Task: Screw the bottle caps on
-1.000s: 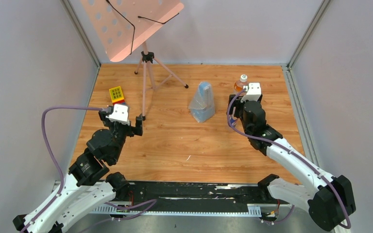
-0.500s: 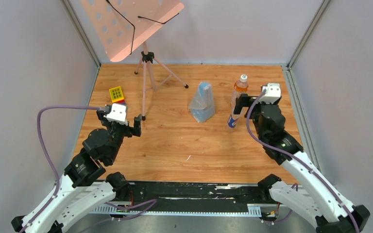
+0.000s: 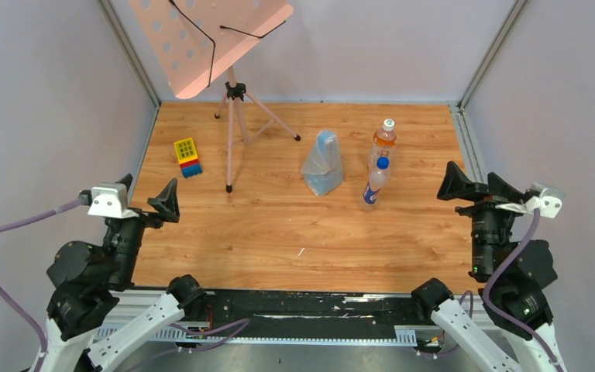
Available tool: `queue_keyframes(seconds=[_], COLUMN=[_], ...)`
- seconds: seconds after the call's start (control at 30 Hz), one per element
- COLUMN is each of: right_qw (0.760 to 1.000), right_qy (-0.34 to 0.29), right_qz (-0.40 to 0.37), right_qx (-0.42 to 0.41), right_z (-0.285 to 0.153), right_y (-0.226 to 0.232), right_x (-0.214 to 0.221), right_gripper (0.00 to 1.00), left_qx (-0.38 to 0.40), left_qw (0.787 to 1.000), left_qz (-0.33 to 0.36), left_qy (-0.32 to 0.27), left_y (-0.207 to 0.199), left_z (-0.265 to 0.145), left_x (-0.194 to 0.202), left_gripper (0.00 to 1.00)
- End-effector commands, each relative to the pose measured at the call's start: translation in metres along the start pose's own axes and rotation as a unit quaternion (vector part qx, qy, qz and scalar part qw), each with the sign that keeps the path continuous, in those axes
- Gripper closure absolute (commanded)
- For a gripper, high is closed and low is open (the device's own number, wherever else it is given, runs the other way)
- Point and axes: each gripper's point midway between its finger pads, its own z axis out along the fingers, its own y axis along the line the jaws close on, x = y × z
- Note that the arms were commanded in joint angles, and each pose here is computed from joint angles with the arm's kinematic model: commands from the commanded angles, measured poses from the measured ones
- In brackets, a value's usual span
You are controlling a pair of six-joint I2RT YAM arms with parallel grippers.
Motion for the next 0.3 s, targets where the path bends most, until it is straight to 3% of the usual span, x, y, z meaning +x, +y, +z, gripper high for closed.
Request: queue_keyframes(seconds=[0.0, 0.27], right_qw=[0.999, 0.998], right_qy=[-0.005, -0.010], right_qz=[-0.034, -0.029], right_qx=[0.036, 0.046], right_z=[-0.0109, -0.0157], right_y=[-0.0235, -0.0312], right_x=[0.0009, 0.0071], right_gripper=[0.00, 0.00], left_qx=[-0.025, -0.024], left_qw=[0.999, 0.998], left_qz=[-0.011, -0.053], left_qy=[-0.021, -0.038], left_y=[0.0202, 0.0211], left_z=[-0.0146, -0.0219], left_x=[-0.0081, 0.0017], left_gripper=[0.00, 0.00])
